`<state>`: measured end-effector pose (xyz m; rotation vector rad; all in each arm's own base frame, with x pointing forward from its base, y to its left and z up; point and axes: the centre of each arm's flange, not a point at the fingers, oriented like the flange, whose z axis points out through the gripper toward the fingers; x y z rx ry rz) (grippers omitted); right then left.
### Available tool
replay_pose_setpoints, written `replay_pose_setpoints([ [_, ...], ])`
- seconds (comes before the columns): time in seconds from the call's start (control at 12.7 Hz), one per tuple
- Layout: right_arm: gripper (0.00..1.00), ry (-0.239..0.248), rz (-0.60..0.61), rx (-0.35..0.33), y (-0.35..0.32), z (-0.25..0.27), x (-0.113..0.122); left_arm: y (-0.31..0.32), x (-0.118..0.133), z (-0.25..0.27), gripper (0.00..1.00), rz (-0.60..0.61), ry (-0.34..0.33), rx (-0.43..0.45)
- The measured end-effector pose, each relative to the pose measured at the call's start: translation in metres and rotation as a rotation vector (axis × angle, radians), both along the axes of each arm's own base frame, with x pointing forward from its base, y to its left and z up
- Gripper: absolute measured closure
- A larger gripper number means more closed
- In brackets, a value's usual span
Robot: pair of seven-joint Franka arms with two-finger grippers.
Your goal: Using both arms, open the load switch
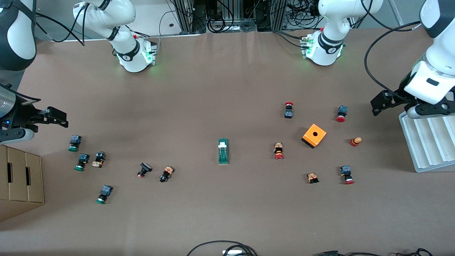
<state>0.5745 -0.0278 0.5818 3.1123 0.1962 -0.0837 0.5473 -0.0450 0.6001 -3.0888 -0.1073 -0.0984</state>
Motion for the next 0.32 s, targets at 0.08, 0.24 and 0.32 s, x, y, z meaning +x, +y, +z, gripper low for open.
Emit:
replay_pose_setpoints([
  [0.08,0.00,0.001,0.001,0.000,0.0004,-0.0001,-0.0001,0.0002,-0.0001,0.0001,0.00,0.000,0.001,0.000],
  [0.24,0.00,0.001,0.001,0.000,0.0003,-0.0001,-0.0001,-0.0033,-0.0004,0.0009,0.00,-0.005,0.000,0.000],
  [0.32,0.00,0.001,0.000,0.000,0.0002,-0.0001,-0.0001,-0.0053,-0.0007,0.0010,0.00,-0.009,0.001,0.001],
])
